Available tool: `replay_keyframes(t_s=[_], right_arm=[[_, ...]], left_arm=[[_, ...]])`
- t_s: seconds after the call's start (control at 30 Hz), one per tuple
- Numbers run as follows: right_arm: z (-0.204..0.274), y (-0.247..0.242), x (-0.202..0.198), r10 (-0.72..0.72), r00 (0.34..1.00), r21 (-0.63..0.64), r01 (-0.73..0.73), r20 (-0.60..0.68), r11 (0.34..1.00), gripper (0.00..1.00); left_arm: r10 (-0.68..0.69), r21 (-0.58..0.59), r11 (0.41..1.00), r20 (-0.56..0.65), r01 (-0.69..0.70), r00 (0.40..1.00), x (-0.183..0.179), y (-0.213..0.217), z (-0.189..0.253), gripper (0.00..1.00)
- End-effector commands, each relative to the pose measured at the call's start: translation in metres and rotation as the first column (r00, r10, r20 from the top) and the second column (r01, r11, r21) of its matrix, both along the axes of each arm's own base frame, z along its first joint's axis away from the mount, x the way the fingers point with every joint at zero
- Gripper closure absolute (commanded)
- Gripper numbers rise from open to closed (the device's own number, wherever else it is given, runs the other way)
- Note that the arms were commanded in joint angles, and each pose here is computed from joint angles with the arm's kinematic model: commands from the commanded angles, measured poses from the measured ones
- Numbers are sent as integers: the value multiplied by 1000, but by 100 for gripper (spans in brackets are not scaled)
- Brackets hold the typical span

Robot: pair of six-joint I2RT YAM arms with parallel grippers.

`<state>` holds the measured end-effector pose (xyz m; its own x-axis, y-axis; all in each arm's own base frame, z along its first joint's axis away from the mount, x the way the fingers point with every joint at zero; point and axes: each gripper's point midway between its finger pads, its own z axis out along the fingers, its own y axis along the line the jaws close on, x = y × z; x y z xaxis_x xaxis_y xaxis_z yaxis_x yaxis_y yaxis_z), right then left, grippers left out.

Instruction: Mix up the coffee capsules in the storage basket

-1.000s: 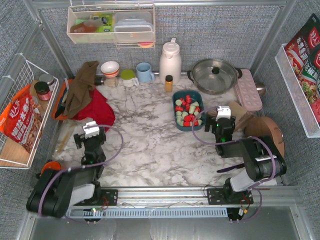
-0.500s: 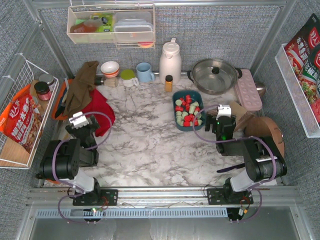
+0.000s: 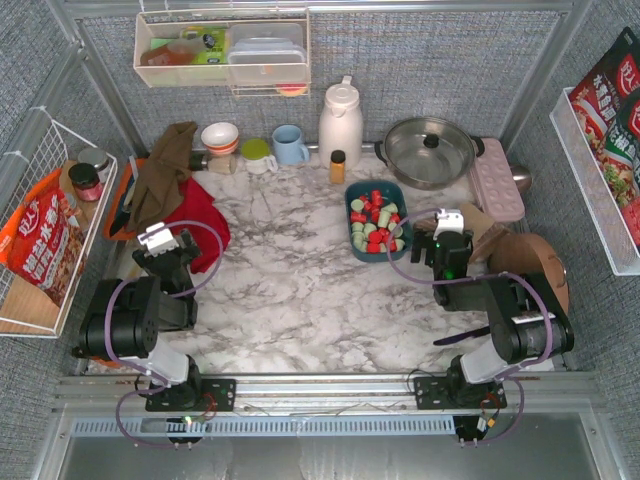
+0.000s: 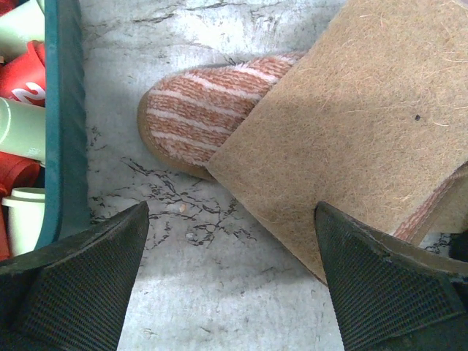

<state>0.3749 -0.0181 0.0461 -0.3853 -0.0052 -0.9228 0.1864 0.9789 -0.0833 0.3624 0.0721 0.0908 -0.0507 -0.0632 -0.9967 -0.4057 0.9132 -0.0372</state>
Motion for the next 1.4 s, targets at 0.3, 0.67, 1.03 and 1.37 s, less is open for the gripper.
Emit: replay_keyframes(t_s=[0.3, 0.67, 1.03, 1.37], right_arm=[[5, 3, 5, 11, 1000, 16, -11, 18, 1000, 1], [6, 2, 5, 11, 1000, 17, -11, 19, 1000, 1], [5, 3, 6, 13, 1000, 19, -14, 16, 1000, 1], [5, 3, 6, 22, 1000, 30, -22, 12, 999, 1]], left_arm=[[4, -7, 1000, 26, -3, 1000, 1, 0, 5, 1], [4, -7, 1000, 28, -4, 1000, 1, 0, 6, 1], [5, -7, 1000, 27, -5, 1000, 1, 1, 6, 1], [4, -7, 1000, 27, -4, 1000, 1, 0, 5, 1]])
